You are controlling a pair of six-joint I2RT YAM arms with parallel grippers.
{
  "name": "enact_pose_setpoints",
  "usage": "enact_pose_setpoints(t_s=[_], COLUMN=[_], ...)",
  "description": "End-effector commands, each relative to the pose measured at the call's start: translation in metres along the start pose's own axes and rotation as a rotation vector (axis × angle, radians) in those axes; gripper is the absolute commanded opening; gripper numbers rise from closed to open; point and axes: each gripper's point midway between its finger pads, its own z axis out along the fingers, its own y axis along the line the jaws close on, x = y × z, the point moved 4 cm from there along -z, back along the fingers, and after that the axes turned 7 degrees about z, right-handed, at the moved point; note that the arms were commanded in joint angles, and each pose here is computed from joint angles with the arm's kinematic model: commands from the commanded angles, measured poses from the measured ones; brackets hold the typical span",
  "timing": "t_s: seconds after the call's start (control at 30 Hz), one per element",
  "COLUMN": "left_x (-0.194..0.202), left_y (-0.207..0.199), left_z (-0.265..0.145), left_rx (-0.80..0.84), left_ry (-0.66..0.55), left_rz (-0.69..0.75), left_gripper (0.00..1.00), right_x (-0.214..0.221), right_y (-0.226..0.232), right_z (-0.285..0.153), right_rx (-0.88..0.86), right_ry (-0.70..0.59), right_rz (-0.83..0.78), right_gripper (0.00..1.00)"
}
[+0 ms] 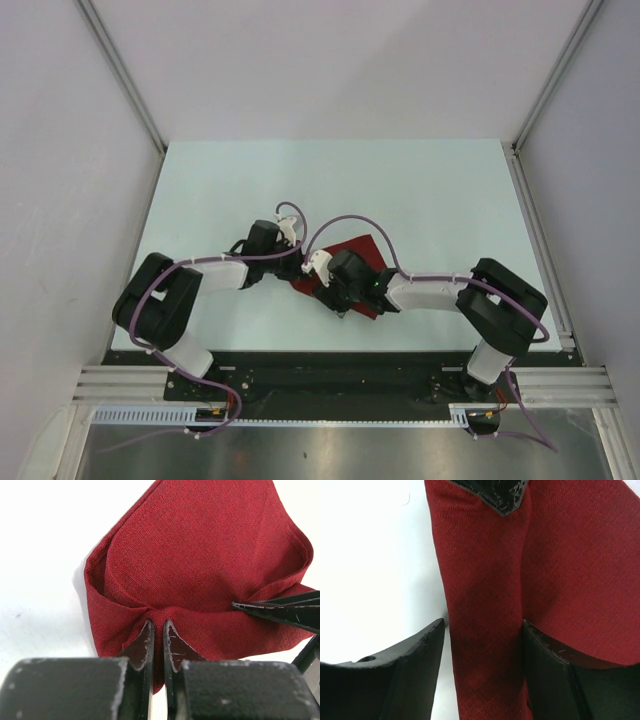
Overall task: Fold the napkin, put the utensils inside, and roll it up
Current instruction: Roll the napkin with the utensil
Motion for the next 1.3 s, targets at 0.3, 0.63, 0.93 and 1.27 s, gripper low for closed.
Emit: enact_pose_setpoints(t_s=[0.3,0.63,0.93,1.27], left_x=[-0.031,-0.041,-0.024,-0.018], left_y=[0.005,0.029,0.021,0.02], left_z=[-0.007,-0.04,-0.037,-0.018], left_rx=[-0.063,-0.198,-0.033,0.079], left_ry=[-0.085,-0.214,-0.235,-0.22], left_rz=[0.028,-0.041,-0.094,-0.154], left_gripper=[0.5,0.75,0.79,0.7], right_x=[0.018,0.033,0.034,0.039], right_y=[0.006,0.012,0.008,0.003], right_z=[0.006,0.008,0.01,0.013], right_rx=[-0.124,-0.341,-0.457,-0.469], right_ry=[0.146,0.216,0.217,0.227], right_rz=[0.169,0.354,0.433,0.457], right_gripper=[0.32,0.29,0.28,0.27])
